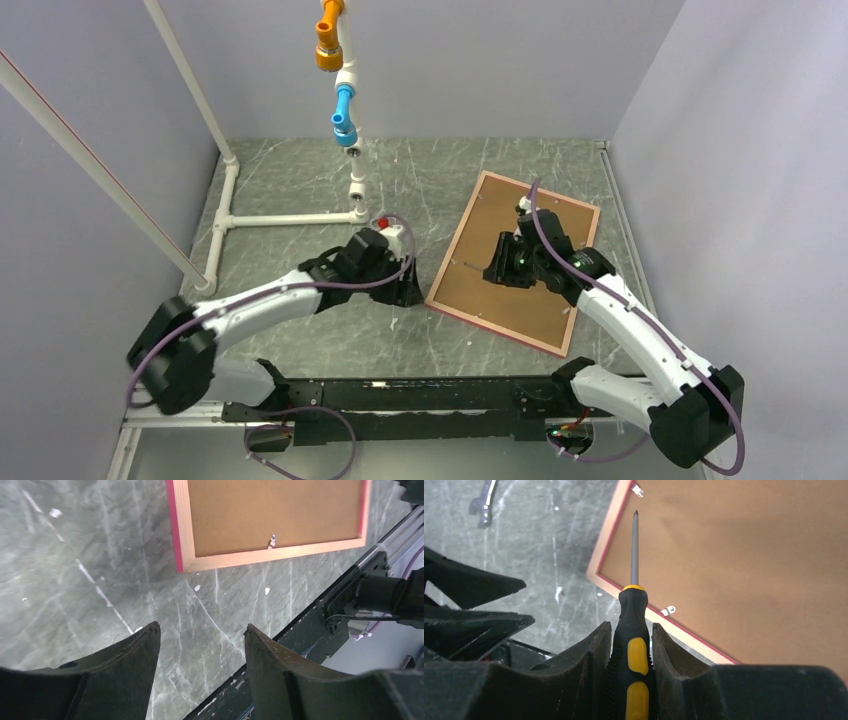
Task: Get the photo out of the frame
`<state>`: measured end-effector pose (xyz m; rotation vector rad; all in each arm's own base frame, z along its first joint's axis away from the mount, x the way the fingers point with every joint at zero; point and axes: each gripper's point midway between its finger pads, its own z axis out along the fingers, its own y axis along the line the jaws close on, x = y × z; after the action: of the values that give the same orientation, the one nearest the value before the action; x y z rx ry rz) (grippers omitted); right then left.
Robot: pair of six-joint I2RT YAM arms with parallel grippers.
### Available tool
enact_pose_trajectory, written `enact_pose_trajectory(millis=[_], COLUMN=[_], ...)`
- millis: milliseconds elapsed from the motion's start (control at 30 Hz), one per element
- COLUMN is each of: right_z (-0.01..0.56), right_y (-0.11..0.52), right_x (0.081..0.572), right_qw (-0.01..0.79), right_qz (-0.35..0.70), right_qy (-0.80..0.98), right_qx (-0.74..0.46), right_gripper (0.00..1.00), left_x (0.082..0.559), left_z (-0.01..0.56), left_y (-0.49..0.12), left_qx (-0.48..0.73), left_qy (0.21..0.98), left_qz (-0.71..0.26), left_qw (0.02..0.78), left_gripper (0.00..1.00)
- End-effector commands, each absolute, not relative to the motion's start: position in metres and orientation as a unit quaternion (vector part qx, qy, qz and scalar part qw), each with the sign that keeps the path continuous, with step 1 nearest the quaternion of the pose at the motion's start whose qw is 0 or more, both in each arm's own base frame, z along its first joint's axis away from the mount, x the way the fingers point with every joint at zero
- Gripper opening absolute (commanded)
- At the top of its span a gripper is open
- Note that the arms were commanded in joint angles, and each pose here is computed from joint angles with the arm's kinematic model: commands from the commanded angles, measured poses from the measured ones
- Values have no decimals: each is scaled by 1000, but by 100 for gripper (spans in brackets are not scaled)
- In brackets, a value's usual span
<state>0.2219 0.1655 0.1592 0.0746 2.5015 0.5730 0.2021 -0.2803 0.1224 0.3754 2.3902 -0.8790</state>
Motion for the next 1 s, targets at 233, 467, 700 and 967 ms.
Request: enact_pose_trajectory(millis=[233,467,700,967], right_z=[145,146,143,138], right_y=[174,182,186,184], right_x=[232,238,248,249], right_qw=[304,312,313,315], right_qz=[241,255,248,230], right_qy=[922,915,917,921], right_qx=[5,-10,-11,-11], right_gripper=[0,0,0,0], left_x=[239,246,247,251], left_z=[100,76,58,59], left_y=[-338,-350,-354,-348], left_qx=[145,152,160,150], left_qy=[896,913,924,925], left_qz=[-344,-283,-235,-221], left_qw=[242,251,256,270], left_gripper=[62,53,47,49])
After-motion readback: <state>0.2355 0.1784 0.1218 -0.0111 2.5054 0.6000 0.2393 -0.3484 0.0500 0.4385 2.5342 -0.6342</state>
